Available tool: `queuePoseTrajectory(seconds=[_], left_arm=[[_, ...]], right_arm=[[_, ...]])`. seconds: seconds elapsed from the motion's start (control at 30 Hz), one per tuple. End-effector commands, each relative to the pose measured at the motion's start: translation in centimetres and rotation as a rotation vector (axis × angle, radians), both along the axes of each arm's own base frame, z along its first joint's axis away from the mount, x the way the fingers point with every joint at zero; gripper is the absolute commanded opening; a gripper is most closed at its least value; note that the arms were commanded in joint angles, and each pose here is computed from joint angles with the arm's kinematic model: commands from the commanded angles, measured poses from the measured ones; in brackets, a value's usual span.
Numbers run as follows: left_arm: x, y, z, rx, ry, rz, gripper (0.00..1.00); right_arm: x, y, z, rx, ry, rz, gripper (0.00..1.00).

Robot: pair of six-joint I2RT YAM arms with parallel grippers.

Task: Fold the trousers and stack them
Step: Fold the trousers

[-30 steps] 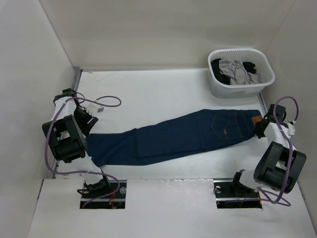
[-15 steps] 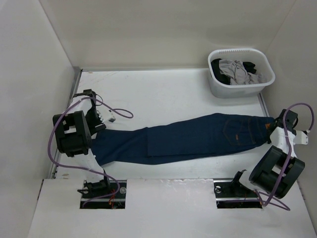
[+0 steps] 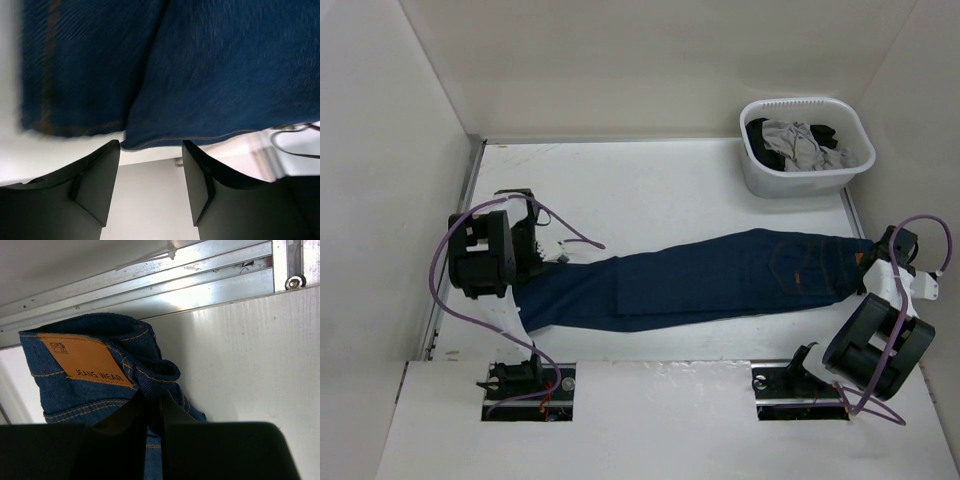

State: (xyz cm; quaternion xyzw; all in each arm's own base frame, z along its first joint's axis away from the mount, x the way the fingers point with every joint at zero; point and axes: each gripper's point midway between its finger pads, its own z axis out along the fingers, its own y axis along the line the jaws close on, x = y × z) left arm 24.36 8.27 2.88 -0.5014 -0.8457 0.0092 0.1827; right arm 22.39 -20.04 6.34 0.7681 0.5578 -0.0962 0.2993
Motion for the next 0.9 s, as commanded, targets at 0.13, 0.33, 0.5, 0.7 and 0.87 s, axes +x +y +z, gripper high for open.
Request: queuePoseTrajectory(seconds=[0.13,0.33,0.5,0.7,0.87], left_arm=[[-0.7,0.3,-1.9,0.1,0.085,0.207,0.48],[1.4,0.7,-1.4,0.065,-0.028,0.265,0.04],[4.6,0.6,2.2,0.014,-0.22,0.289,0.0],[5.6,0.5,6.2,-0.01,-0.302,0.264,0.03],[6.2,0.5,8.2,-0.023,-0.3,0.223,0.05]], right_arm=[[0.2,-1.3,1.7,-0.046,-0.066,-0.067,0.02],[0.0,-1.3,1.8,-0.049,-0.069,-0.062,0.02],[0.1,-0.9,1.4,-0.043,-0.055,-0.038,0.01],[1.0,-0.9,2.1,-0.114,0.025,0.082,0.0],[1.4,-0.4,2.0,-0.135,0.037,0.134,0.0]])
